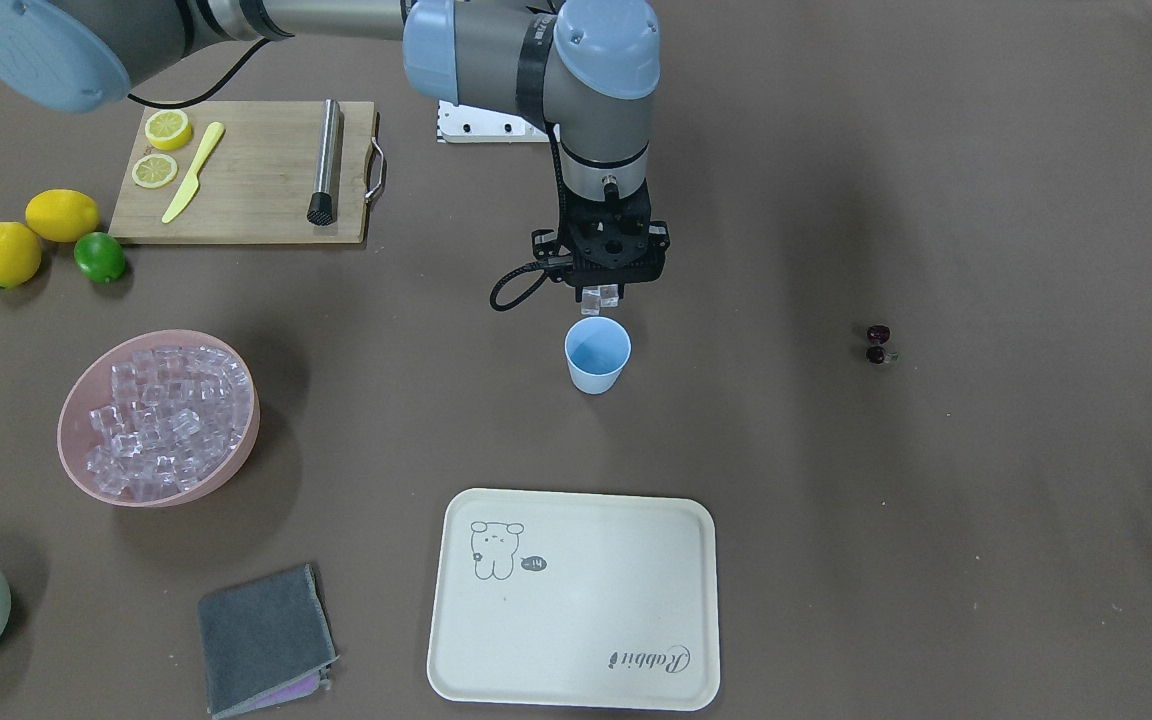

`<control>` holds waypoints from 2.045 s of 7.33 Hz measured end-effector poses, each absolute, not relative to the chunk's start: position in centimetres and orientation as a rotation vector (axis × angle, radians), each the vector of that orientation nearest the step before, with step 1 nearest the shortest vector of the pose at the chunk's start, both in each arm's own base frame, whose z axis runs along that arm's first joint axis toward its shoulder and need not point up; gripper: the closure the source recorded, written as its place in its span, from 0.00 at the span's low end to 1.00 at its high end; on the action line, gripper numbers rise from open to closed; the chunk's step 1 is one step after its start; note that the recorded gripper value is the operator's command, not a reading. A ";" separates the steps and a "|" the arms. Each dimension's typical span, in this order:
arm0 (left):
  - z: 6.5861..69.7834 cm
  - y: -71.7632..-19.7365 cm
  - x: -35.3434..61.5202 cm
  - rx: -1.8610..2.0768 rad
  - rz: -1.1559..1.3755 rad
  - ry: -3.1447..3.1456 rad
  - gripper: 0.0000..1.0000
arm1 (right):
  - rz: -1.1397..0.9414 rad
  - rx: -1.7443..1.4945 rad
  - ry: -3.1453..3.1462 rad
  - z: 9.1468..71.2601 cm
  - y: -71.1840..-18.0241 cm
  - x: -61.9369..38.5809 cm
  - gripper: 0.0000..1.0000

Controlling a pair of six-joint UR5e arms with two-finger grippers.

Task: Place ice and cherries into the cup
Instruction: 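Carry the ice cube with the right gripper and drop it into the blue cup, then move the right gripper back into the pink bowl and grasp another ice cube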

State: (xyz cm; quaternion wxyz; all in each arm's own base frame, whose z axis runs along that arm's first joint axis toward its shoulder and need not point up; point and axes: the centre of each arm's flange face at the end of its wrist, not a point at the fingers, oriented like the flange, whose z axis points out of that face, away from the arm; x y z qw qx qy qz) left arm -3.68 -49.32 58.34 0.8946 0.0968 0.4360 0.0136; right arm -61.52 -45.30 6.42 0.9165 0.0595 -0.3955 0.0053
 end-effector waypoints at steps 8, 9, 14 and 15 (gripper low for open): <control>59.0 -48.8 -3.7 0.190 0.024 0.903 0.02 | 0.026 0.171 -0.830 8.4 -46.3 -62.8 0.08; 59.0 -48.8 -3.7 0.190 0.024 0.903 0.02 | 0.031 0.173 -0.832 8.6 -46.8 -62.0 0.09; 58.8 -48.9 -3.7 0.195 0.027 0.903 0.02 | -0.153 0.191 -0.740 22.5 -51.2 -40.0 0.23; 58.7 -48.9 -3.7 0.197 0.027 0.904 0.02 | -0.193 0.180 -0.719 26.4 -53.2 -35.8 0.28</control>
